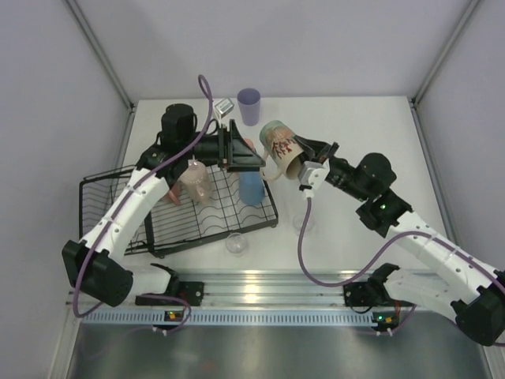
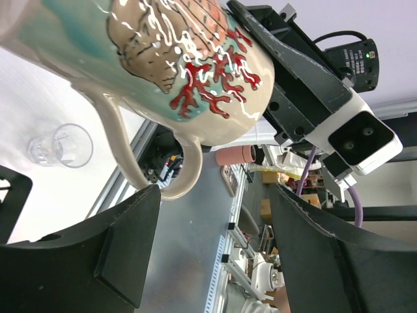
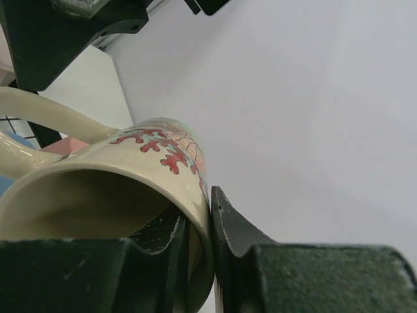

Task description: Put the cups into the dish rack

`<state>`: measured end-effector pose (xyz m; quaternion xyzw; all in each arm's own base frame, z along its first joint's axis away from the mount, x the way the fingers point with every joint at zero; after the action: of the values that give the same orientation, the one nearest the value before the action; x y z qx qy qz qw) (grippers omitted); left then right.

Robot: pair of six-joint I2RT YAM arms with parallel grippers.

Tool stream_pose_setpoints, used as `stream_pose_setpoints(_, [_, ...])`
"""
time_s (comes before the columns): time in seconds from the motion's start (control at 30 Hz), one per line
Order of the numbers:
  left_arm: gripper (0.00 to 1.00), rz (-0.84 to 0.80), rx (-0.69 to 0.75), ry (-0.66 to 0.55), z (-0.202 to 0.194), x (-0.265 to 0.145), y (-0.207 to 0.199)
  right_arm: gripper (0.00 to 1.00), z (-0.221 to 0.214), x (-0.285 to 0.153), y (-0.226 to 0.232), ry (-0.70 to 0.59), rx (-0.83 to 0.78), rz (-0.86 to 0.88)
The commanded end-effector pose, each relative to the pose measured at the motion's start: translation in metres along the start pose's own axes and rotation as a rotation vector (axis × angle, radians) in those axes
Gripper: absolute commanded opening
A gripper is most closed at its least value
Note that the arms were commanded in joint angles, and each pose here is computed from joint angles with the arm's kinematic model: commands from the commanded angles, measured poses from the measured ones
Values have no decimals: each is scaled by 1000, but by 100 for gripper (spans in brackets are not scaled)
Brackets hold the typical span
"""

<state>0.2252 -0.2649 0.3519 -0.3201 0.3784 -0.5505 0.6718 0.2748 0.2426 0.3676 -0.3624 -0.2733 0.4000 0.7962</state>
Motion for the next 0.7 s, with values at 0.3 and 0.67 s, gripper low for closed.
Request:
stream_pose_setpoints(0.3, [72,-13,7,37,7,2,10,0,79,-13,-78,-282,-102,-248])
stream_pose_setpoints(0.67, [60,-140,9,67,1,10,-30,0,83,-3,-70,-352,-70,-238])
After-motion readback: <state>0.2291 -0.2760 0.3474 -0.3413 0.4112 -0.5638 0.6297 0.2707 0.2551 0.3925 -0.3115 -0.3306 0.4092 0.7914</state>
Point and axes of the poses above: each gripper's point midway between its finger pads, its own x axis out along the fingers, its own y axis along the line the jaws close on, z = x × y, the point moved 1 cm from there along -x, back along the fingers, and after that the axes turned 6 degrees about x, right-handed, at the moved point
